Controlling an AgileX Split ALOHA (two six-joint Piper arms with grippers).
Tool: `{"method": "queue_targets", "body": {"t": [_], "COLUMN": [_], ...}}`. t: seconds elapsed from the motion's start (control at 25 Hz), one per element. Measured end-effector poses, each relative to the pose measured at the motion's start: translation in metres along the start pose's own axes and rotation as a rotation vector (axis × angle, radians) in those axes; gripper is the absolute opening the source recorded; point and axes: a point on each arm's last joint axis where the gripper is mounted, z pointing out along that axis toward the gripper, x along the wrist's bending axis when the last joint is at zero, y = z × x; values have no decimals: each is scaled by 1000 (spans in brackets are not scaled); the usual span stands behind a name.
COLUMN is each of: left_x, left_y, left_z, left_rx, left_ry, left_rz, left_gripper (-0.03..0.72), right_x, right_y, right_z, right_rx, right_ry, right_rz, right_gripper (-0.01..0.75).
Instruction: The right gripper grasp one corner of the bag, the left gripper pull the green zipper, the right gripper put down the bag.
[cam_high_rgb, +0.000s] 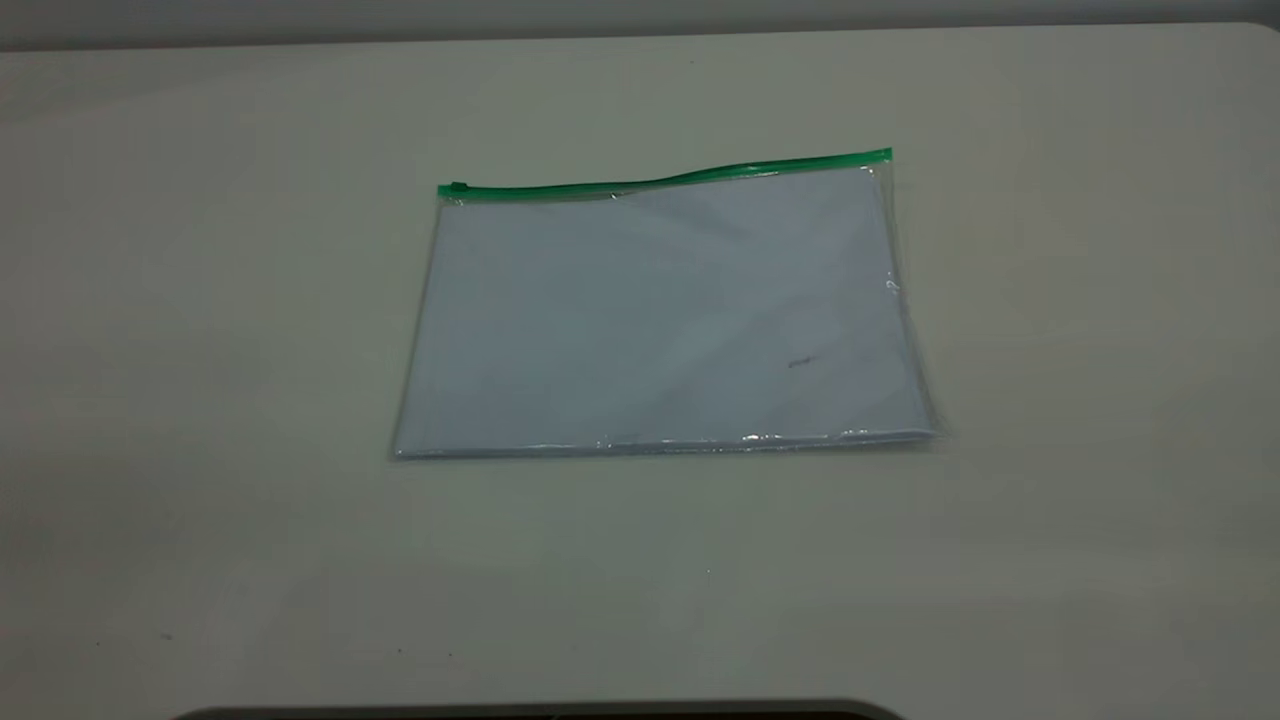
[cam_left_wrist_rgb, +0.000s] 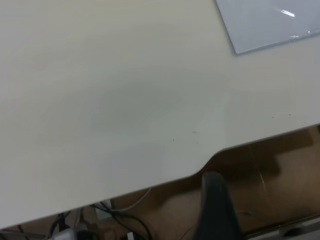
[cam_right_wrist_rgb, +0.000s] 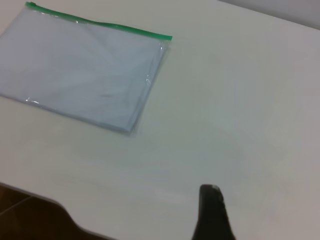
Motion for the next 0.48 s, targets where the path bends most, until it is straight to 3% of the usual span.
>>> {"method": "queue_targets", "body": {"t": [0.48], "left_x": [0], "left_y": [0], "left_z": [0], "left_rx": [0], "left_ry": [0], "left_rz": [-2], "left_gripper": [586], "right_x": [0], "right_y": [0], "right_z": [0], "right_rx": [-5], "right_ry": [1], "right_rz": [25], "right_gripper": [564]}}
